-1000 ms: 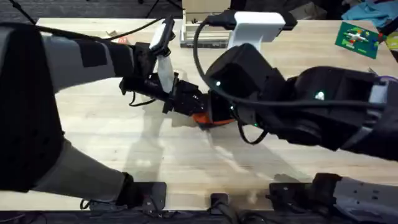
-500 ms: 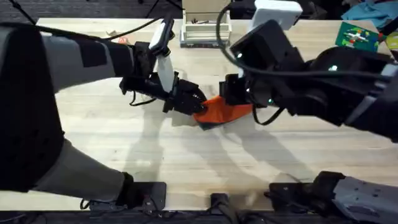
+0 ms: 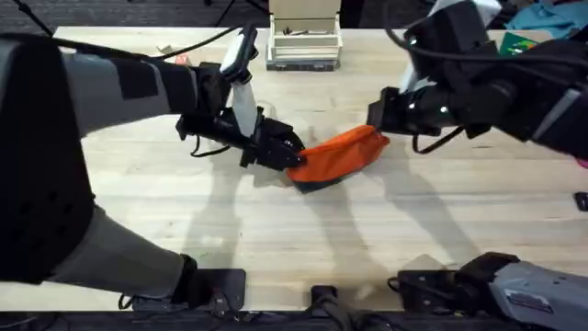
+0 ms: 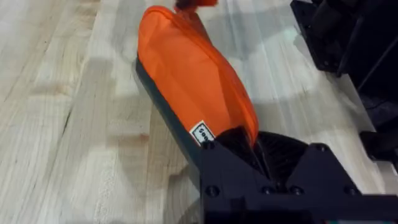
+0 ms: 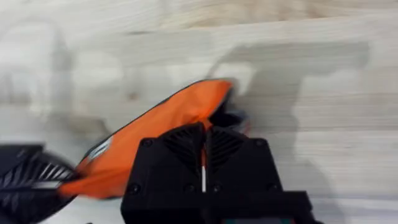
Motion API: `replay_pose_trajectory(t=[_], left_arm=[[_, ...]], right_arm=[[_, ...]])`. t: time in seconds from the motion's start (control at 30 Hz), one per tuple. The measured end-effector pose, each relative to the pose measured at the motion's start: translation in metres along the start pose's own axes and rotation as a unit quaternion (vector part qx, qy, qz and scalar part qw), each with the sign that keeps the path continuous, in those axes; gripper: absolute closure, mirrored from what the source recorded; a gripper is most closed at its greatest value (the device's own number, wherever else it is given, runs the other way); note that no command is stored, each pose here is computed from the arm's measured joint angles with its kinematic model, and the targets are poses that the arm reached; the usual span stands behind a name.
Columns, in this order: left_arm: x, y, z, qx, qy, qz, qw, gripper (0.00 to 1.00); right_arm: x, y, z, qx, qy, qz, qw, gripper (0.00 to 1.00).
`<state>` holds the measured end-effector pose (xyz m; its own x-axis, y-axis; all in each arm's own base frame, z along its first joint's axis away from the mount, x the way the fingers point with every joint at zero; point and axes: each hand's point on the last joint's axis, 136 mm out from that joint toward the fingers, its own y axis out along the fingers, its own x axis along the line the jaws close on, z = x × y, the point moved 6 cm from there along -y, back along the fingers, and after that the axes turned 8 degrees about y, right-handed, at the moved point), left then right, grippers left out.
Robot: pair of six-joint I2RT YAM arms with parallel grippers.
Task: Unzip the bag, pick up the pens from the table one at a time and place them inside, then zip the bag closed.
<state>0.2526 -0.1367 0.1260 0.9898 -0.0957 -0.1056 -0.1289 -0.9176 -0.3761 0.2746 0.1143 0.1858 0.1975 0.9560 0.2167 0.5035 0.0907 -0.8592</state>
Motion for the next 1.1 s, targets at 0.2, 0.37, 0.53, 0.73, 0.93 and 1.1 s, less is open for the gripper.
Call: replay_pose_trajectory(t=[0.2,0.37,0.53,0.73,0.93,1.1], left_arm=[[0.000,0.000,0.000,0.000,0.001,0.000,1.000,0.956],[0.000,0.004,-0.002,-0.002,0.011,0.005,1.000,0.957],[-0.001,0.003,-0.001,0.002,0.004,0.005,1.000,0.957],[-0.001,0.002,-0.001,0.002,0.003,0.004,1.000,0.957],[-0.001,0.002,-0.001,0.002,0.003,0.004,1.000,0.957],[-0.001,0.002,-0.001,0.002,0.003,0.004,1.000,0.957]], right_arm=[[-0.034,0.014,-0.018,0.005,0.043,0.037,0.998,0.969],[-0.055,0.015,-0.027,0.017,0.086,0.031,0.996,0.968],[-0.095,0.019,-0.041,-0.015,0.131,0.081,0.988,0.968],[-0.128,0.047,-0.012,0.024,0.149,0.138,0.979,0.970],[-0.131,0.052,-0.003,0.036,0.146,0.144,0.978,0.971],[-0.117,0.020,-0.022,-0.019,0.120,0.094,0.988,0.953]])
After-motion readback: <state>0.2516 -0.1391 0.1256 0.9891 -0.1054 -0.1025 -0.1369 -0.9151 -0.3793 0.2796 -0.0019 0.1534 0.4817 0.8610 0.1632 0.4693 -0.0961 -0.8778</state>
